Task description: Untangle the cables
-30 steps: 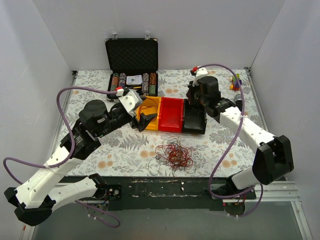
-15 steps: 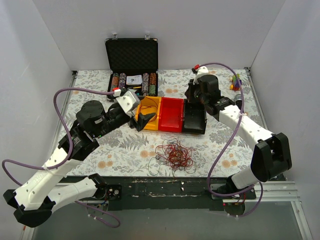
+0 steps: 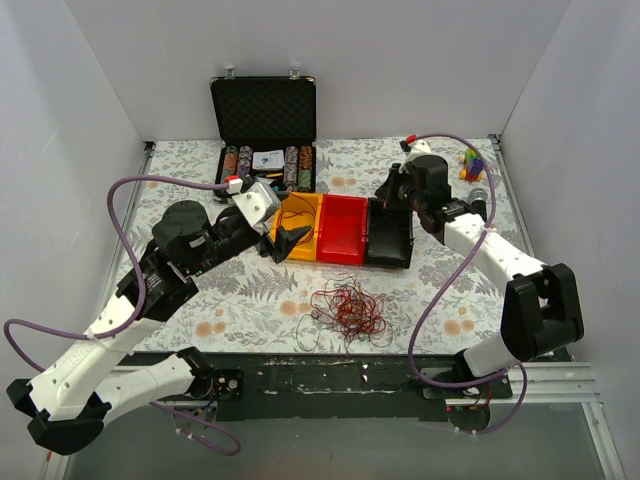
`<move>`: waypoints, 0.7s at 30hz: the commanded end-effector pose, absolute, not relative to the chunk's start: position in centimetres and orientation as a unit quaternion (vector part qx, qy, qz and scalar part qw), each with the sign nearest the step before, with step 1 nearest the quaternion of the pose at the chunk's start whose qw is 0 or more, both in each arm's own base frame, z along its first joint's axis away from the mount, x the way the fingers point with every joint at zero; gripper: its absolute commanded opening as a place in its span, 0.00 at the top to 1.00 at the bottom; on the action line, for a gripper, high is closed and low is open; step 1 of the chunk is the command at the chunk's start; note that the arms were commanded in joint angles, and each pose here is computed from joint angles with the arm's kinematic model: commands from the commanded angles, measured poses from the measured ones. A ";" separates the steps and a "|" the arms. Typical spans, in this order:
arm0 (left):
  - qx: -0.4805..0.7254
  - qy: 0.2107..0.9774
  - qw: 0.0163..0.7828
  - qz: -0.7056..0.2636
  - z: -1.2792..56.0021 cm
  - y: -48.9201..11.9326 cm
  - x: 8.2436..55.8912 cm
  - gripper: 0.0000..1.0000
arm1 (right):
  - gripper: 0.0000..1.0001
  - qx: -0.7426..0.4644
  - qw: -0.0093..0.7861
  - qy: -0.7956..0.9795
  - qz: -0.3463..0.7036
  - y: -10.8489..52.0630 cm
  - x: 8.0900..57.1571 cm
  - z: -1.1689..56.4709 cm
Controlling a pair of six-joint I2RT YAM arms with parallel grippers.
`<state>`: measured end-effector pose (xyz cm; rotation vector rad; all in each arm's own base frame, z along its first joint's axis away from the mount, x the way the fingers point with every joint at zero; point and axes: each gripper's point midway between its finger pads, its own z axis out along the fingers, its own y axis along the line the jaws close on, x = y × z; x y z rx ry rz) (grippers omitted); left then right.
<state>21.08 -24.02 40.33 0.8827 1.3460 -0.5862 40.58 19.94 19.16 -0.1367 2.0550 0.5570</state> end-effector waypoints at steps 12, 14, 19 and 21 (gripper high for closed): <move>0.390 0.586 0.662 -0.257 41.0 -23.5 20.7 0.29 | 0.99 0.054 0.473 0.852 0.217 18.3 40.6 15.6; 0.390 0.587 0.661 -0.257 40.9 -23.6 20.8 0.29 | 0.99 0.064 0.470 0.857 0.202 17.6 40.2 14.7; 0.391 0.586 0.661 -0.259 40.9 -23.6 20.8 0.29 | 0.99 0.079 0.460 0.865 0.184 16.9 40.0 13.8; 0.390 0.586 0.662 -0.259 41.0 -23.6 20.8 0.29 | 0.99 0.079 0.454 0.869 0.181 17.0 40.1 13.6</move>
